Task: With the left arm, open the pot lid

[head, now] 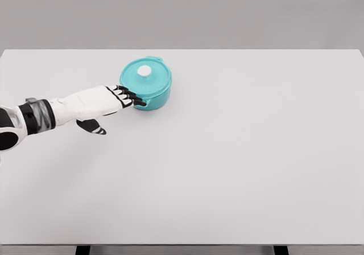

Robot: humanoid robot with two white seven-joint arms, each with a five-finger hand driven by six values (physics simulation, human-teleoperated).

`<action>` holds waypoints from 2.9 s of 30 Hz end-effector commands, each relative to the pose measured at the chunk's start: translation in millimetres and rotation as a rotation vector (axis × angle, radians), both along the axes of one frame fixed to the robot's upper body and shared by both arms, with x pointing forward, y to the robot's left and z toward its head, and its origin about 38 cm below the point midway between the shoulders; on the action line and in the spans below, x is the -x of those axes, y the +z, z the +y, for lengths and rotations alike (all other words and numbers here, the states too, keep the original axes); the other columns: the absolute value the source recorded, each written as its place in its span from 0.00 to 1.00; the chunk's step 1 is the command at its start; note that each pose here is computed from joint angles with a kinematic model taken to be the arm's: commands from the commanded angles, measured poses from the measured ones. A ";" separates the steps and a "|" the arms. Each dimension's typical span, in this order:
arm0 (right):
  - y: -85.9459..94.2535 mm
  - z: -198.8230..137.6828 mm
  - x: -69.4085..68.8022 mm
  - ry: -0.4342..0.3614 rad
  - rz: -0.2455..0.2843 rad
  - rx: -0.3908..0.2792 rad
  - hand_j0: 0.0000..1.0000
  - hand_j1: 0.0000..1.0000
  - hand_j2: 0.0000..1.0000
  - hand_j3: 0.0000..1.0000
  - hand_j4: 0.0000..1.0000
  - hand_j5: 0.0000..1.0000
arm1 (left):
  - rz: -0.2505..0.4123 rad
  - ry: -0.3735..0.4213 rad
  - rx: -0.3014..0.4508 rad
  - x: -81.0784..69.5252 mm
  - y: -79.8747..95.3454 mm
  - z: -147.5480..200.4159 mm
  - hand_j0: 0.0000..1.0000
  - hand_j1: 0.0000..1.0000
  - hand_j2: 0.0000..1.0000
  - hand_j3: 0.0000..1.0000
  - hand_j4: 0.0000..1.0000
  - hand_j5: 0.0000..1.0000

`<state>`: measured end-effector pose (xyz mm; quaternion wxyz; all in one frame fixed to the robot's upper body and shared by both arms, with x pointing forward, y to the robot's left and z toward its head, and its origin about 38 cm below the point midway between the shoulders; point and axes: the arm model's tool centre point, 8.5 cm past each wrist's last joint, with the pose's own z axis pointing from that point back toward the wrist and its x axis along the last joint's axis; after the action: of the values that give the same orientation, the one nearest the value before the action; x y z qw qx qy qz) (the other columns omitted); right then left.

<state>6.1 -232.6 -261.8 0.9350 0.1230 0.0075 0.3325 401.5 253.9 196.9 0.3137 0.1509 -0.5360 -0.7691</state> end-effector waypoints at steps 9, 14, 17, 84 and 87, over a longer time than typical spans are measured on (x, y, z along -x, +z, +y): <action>0.1 -0.2 17.3 -0.002 0.029 0.000 1.00 1.00 1.00 1.00 1.00 1.00 | -0.045 0.040 -0.007 -21.5 22.8 11.9 1.00 1.00 1.00 1.00 1.00 1.00; 0.1 -0.2 17.3 -0.002 0.029 0.000 1.00 1.00 1.00 1.00 1.00 1.00 | -0.082 0.026 -0.012 -34.0 38.6 8.7 1.00 1.00 1.00 1.00 1.00 1.00; 0.1 -0.2 17.3 -0.002 0.029 0.000 1.00 1.00 1.00 1.00 1.00 1.00 | -0.020 0.070 -0.092 -79.0 46.2 9.6 1.00 1.00 1.00 1.00 1.00 1.00; 0.1 -0.2 17.3 -0.002 0.029 0.000 1.00 1.00 1.00 1.00 1.00 1.00 | 0.075 0.046 -0.191 -152.6 34.3 -70.6 0.48 0.48 0.48 0.48 0.48 0.48; 0.1 -0.2 17.3 -0.002 0.029 0.000 1.00 1.00 1.00 1.00 1.00 1.00 | 0.062 0.048 -0.199 -154.4 41.5 -66.9 0.48 0.48 0.48 0.48 0.48 0.48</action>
<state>-11.2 -232.8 -261.7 0.9352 0.1277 0.0206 0.3297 557.5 184.6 244.7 0.3281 0.1744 -0.4460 -0.8142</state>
